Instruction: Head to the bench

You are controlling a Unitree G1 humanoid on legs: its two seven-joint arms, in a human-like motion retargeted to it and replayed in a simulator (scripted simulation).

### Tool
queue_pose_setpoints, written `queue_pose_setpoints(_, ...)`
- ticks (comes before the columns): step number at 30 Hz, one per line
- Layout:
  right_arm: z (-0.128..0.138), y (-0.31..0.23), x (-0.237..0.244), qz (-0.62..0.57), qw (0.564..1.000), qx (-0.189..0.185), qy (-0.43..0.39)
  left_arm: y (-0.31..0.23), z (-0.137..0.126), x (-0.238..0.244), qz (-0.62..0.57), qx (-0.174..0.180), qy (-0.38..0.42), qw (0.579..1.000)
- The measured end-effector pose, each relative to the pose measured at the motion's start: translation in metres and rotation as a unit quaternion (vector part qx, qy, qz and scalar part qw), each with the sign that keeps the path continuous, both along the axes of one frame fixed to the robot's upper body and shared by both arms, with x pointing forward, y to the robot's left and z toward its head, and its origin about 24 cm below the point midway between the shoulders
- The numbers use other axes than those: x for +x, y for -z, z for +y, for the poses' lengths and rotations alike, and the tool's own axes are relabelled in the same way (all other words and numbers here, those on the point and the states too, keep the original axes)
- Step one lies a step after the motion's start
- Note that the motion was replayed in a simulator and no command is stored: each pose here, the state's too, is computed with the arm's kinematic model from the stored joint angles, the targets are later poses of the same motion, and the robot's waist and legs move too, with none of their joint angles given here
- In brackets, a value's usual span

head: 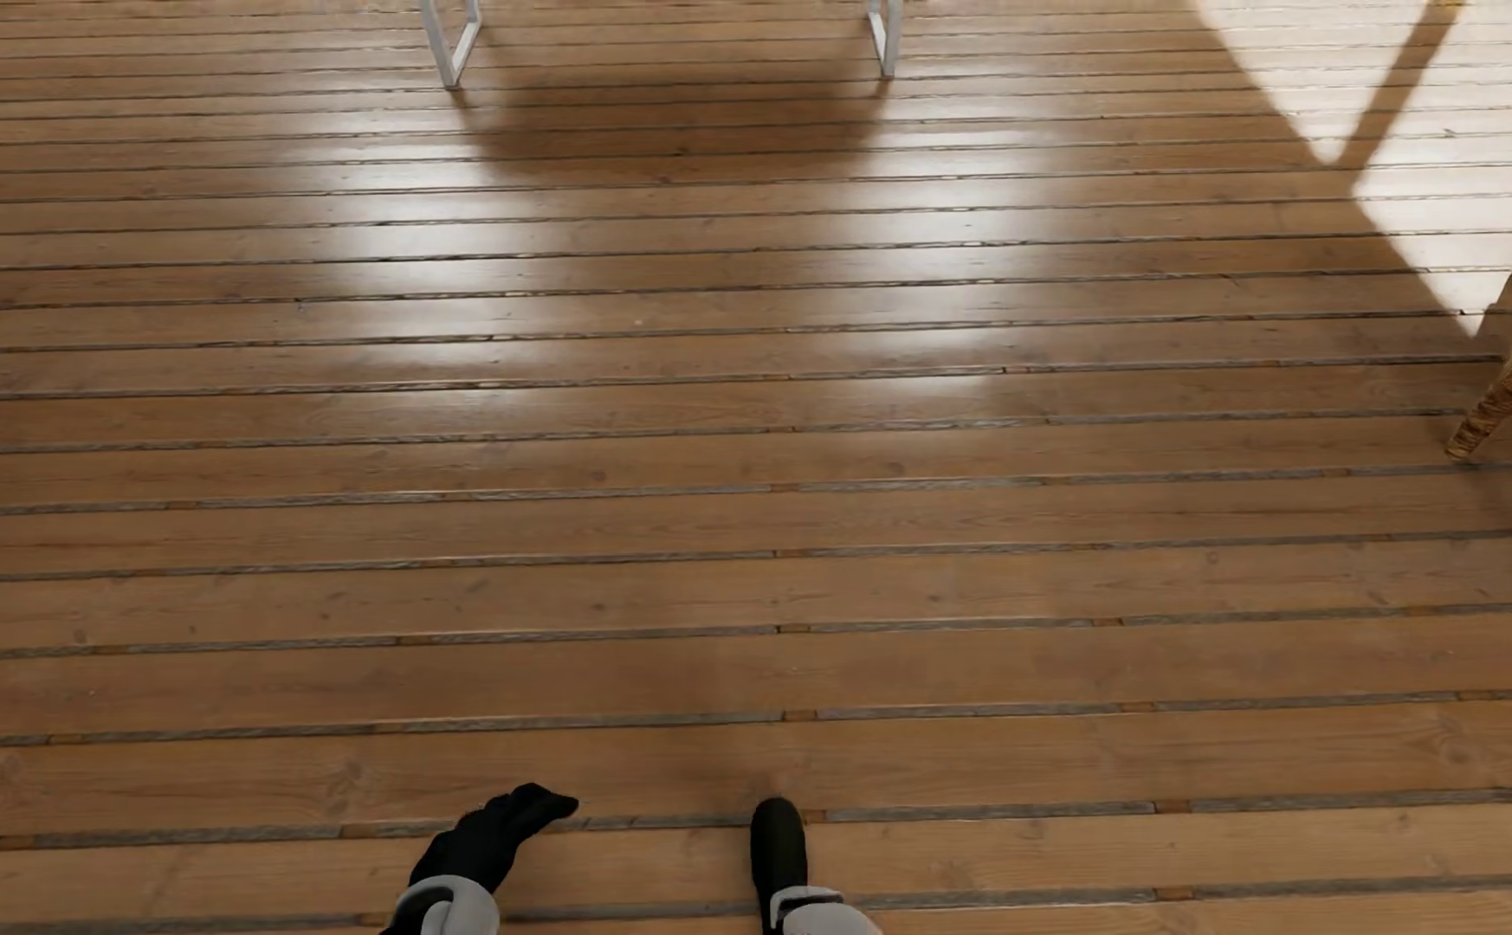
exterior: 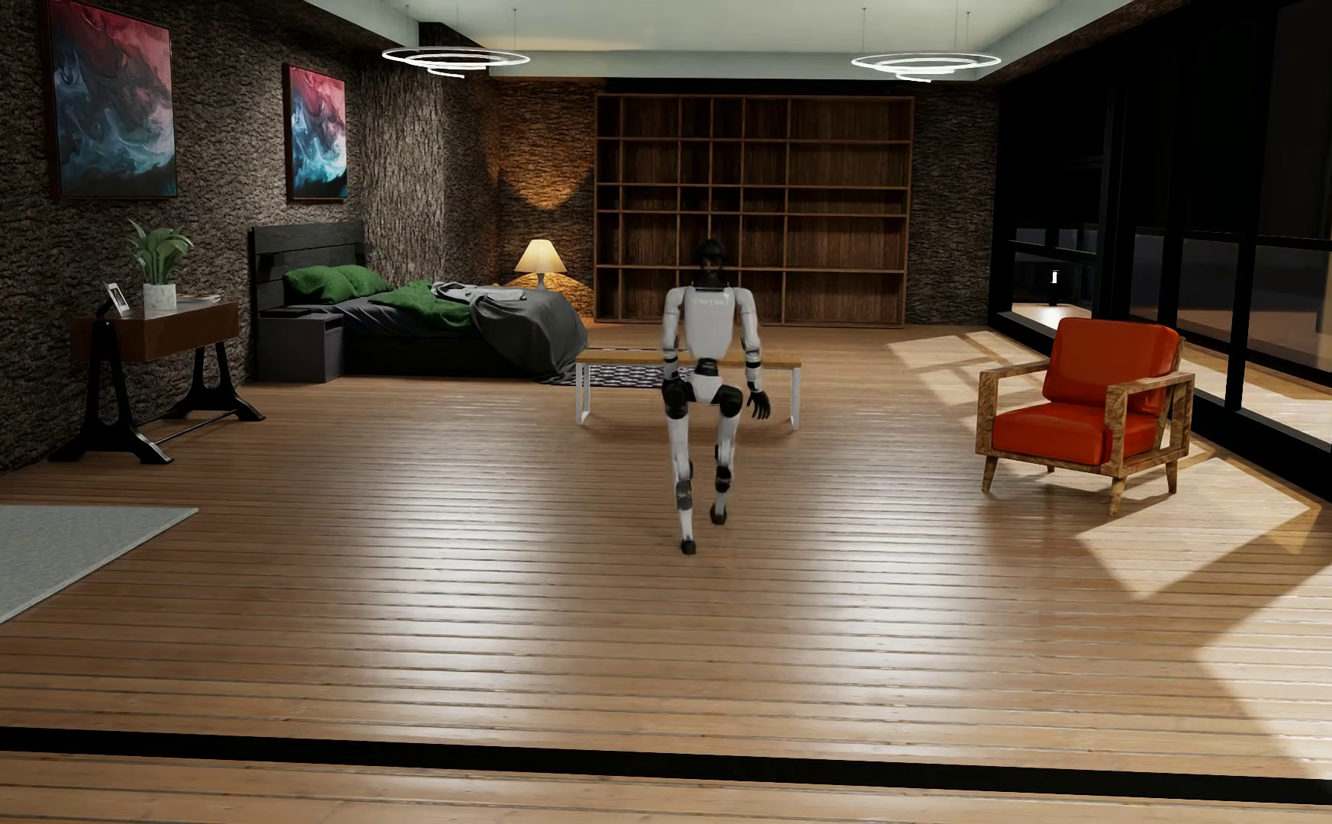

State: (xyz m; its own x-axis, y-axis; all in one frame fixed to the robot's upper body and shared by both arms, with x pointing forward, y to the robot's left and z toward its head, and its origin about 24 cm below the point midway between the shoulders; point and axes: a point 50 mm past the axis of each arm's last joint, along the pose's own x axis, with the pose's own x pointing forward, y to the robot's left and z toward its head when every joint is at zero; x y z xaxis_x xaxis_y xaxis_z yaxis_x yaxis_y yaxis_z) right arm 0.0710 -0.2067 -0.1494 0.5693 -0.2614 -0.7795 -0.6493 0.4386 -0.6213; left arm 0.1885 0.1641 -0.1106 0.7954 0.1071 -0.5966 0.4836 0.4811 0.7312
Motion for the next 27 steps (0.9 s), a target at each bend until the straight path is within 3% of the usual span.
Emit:
queue_pose_setpoints(3, 0.005, 0.007, -0.013, 0.03, 0.999, -0.001, 0.022, 0.016, 0.013, -0.03, 0.064, 0.046, -0.026, 0.997)
queue_pose_setpoints(6, 0.018, 0.01, -0.002, 0.025, 0.999, 0.014, 0.037, 0.035, 0.027, -0.071, 0.167, 0.035, -0.059, 0.984)
queue_pose_setpoints(10, 0.039, -0.002, 0.049, -0.054, 0.997, 0.047, -0.016, 0.033, 0.036, -0.085, 0.192, 0.042, 0.032, 0.98)
queue_pose_setpoints(13, 0.057, -0.018, 0.097, -0.104, 0.99, 0.048, -0.084, 0.025, 0.041, -0.093, 0.144, 0.007, -0.063, 0.988)
queue_pose_setpoints(15, 0.067, -0.03, 0.121, -0.142, 0.981, 0.054, -0.117, 0.025, 0.044, -0.094, 0.13, 0.003, -0.101, 0.986)
queue_pose_setpoints(21, 0.094, -0.048, 0.143, -0.194, 0.964, 0.099, -0.15, 0.029, 0.045, -0.092, 0.163, 0.014, -0.086, 0.983)
queue_pose_setpoints(23, 0.088, -0.036, 0.127, -0.162, 0.974, 0.09, -0.129, 0.031, 0.042, -0.095, 0.163, 0.011, -0.102, 0.981)
queue_pose_setpoints(27, 0.058, -0.001, 0.068, -0.033, 0.996, 0.028, -0.083, 0.039, 0.033, -0.1, 0.184, -0.005, -0.139, 0.973)
